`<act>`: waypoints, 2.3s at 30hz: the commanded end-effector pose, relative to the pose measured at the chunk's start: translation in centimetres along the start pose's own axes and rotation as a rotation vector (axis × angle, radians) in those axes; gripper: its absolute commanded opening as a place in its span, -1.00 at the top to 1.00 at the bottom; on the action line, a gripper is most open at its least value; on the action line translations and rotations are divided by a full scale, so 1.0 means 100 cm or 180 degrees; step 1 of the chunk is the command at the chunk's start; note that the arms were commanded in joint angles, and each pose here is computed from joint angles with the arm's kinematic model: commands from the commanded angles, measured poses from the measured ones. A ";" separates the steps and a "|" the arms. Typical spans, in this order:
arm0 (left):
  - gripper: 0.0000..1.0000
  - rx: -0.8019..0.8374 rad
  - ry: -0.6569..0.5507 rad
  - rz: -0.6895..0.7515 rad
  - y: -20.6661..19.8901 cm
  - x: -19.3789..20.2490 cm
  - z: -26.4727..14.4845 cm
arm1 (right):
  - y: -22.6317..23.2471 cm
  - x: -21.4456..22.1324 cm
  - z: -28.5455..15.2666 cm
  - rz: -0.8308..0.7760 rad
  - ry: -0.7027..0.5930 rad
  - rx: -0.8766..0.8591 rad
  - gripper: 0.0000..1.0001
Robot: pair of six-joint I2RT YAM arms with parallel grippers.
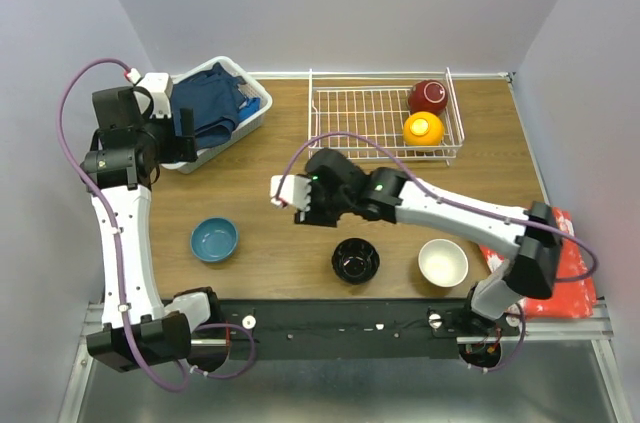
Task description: Load the bowls into the dish rack
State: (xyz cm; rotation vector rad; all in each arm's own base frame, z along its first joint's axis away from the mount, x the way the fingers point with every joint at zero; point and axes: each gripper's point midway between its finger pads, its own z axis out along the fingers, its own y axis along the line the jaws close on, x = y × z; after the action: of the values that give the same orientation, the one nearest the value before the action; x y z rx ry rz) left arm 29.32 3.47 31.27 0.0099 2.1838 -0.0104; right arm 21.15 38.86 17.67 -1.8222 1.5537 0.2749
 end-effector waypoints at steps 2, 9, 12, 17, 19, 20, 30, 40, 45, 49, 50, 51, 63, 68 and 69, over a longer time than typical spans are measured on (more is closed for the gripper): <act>-0.85 0.0256 -0.0143 0.0168 -0.013 0.001 0.009 | 0.041 0.082 -0.042 0.0372 0.0671 -0.0224 -0.12; -0.84 0.0258 -0.0077 0.0223 -0.011 0.005 0.019 | 0.081 0.125 -0.067 0.0134 0.0897 -0.0676 0.03; -0.84 0.0234 -0.0067 0.0210 -0.009 0.003 0.022 | 0.080 0.140 -0.072 0.0184 0.1004 -0.0607 0.04; -0.84 0.0188 -0.0062 0.0180 -0.007 0.002 0.026 | 0.079 0.161 -0.087 0.0584 0.1102 -0.0547 0.05; -0.84 0.0177 -0.0059 0.0180 -0.007 0.002 0.027 | 0.074 0.173 -0.094 0.0835 0.1150 -0.0429 0.05; -0.84 0.0183 -0.0040 0.0177 -0.007 0.003 0.029 | 0.072 0.177 -0.097 0.0928 0.1172 -0.0387 0.05; -0.84 0.0202 0.0032 0.0185 -0.009 0.004 0.044 | 0.080 0.177 -0.122 0.0936 0.1050 -0.0668 0.08; -0.82 0.0217 0.0107 0.0212 -0.011 0.005 0.051 | 0.075 0.121 -0.102 -0.0275 0.0310 -0.1348 0.08; -0.83 0.0180 0.0121 0.0245 -0.009 0.009 0.049 | 0.096 0.108 -0.083 -0.0847 0.0248 -0.1575 0.10; -0.82 0.0203 0.0137 0.0261 -0.011 0.012 0.046 | 0.117 0.110 -0.075 -0.1158 0.0283 -0.1856 0.14; -0.82 0.0203 0.0137 0.0266 -0.011 0.013 0.044 | 0.122 0.113 -0.075 -0.1193 0.0310 -0.1914 0.15; -0.83 0.0206 0.0155 0.0272 -0.011 0.015 0.044 | 0.126 0.114 -0.074 -0.1223 0.0320 -0.1947 0.15; -0.83 0.0277 0.0186 0.0363 -0.016 0.025 0.033 | 0.149 0.132 -0.048 -0.1253 0.0500 -0.1915 0.14; -0.82 0.0295 0.0190 0.0402 -0.017 0.029 0.029 | 0.148 0.133 -0.034 -0.1279 0.0533 -0.1864 0.17; -0.82 0.0305 0.0199 0.0408 -0.018 0.030 0.029 | 0.148 0.132 -0.032 -0.1301 0.0528 -0.1856 0.18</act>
State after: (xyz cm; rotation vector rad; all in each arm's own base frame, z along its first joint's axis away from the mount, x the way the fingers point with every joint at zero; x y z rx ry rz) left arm 31.16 2.12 27.34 0.1705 2.2290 -0.0390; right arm 9.26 25.05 7.65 -2.6419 1.2632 0.4669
